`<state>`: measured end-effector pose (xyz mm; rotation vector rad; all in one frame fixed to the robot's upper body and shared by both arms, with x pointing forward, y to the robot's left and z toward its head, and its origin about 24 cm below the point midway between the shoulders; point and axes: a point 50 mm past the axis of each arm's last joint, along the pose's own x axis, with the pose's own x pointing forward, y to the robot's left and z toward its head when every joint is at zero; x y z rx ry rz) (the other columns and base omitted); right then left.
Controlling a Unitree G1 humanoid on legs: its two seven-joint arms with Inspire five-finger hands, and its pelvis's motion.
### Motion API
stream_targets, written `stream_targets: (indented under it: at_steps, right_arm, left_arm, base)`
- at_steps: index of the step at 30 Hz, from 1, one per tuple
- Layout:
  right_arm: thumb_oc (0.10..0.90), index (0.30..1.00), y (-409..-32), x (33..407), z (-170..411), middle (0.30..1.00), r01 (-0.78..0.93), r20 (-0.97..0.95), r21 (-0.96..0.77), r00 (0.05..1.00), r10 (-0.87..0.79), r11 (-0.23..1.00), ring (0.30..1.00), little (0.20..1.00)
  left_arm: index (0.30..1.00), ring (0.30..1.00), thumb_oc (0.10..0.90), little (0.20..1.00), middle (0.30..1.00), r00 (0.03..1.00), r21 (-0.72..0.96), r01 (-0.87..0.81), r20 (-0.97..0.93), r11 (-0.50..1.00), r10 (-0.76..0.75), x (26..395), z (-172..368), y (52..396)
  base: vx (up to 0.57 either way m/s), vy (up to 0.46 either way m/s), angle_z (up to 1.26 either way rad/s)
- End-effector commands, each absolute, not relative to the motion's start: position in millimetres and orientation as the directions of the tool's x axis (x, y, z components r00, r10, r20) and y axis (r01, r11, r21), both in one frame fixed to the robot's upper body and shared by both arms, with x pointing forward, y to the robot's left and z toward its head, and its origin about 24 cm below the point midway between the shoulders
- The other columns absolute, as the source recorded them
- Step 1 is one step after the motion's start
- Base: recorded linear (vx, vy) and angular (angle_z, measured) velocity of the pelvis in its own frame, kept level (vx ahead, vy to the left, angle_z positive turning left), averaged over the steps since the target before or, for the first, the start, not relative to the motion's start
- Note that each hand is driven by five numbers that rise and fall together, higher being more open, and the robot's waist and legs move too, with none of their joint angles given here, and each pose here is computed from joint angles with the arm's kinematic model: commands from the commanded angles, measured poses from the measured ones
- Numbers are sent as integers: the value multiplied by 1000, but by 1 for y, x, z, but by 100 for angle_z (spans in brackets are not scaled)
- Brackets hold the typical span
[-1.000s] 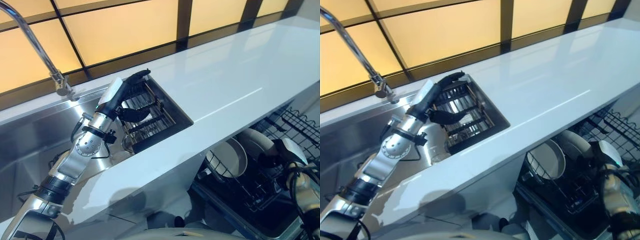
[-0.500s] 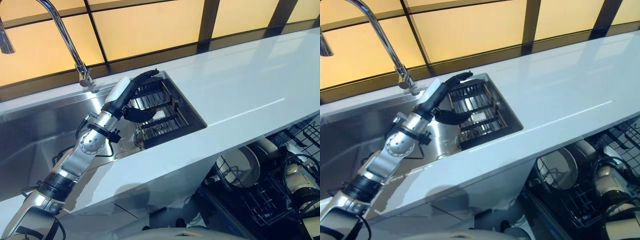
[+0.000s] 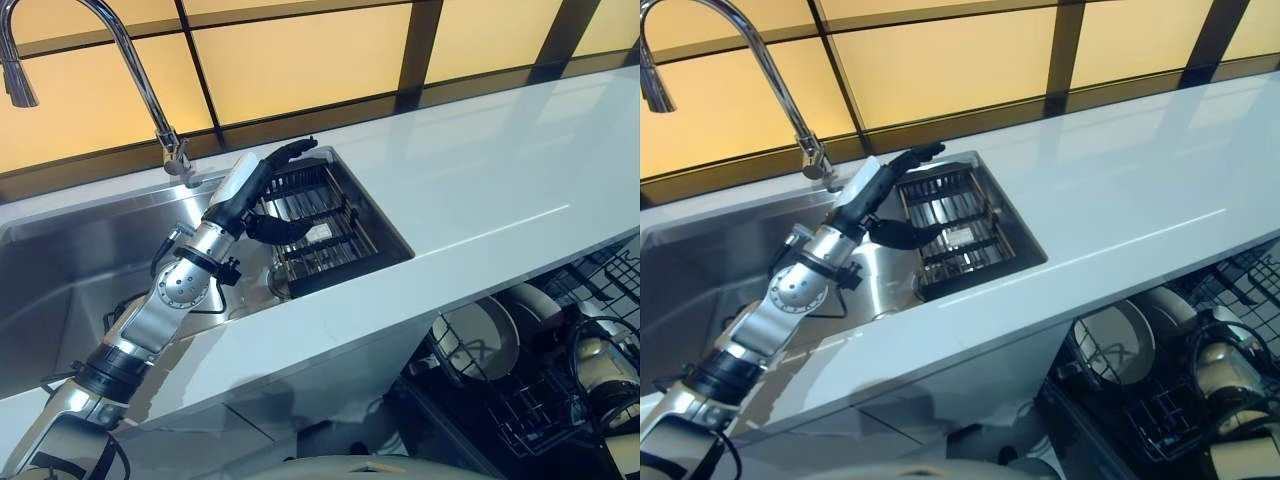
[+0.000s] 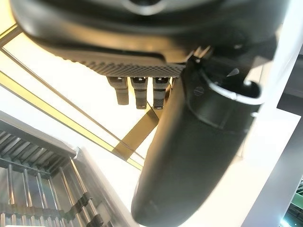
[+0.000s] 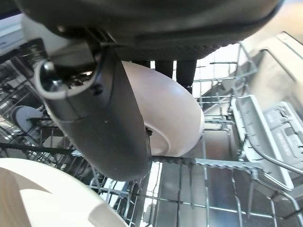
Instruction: Pick up plates and place into dishwasher.
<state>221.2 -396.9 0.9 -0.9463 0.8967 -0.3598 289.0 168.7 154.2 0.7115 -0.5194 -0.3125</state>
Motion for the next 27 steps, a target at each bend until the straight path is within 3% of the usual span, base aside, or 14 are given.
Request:
stream_targets:
  at_steps: [1, 14, 27]
  right_arm:
    - [800, 900, -397, 211, -7, 900, -141, -504, -833, 590, -631, 534, 900, 900]
    - [800, 900, -393, 220, 47, 900, 106, -274, -848, 750, -602, 519, 900, 900]
    - [800, 900, -404, 203, 73, 900, 190, -131, -885, 774, -620, 425, 900, 900]
  left_arm:
    - [900, 900, 800, 900, 900, 625, 647, -8, 598, 762, -501, 285, 220, 151]
    - [900, 900, 800, 900, 900, 682, 637, -34, 578, 770, -448, 286, 208, 167]
    - [900, 900, 800, 900, 900, 701, 634, -51, 573, 772, -424, 285, 205, 176]
  base:
    - [-19, 55, -5]
    - [-6, 34, -8]
    - [-5, 14, -10]
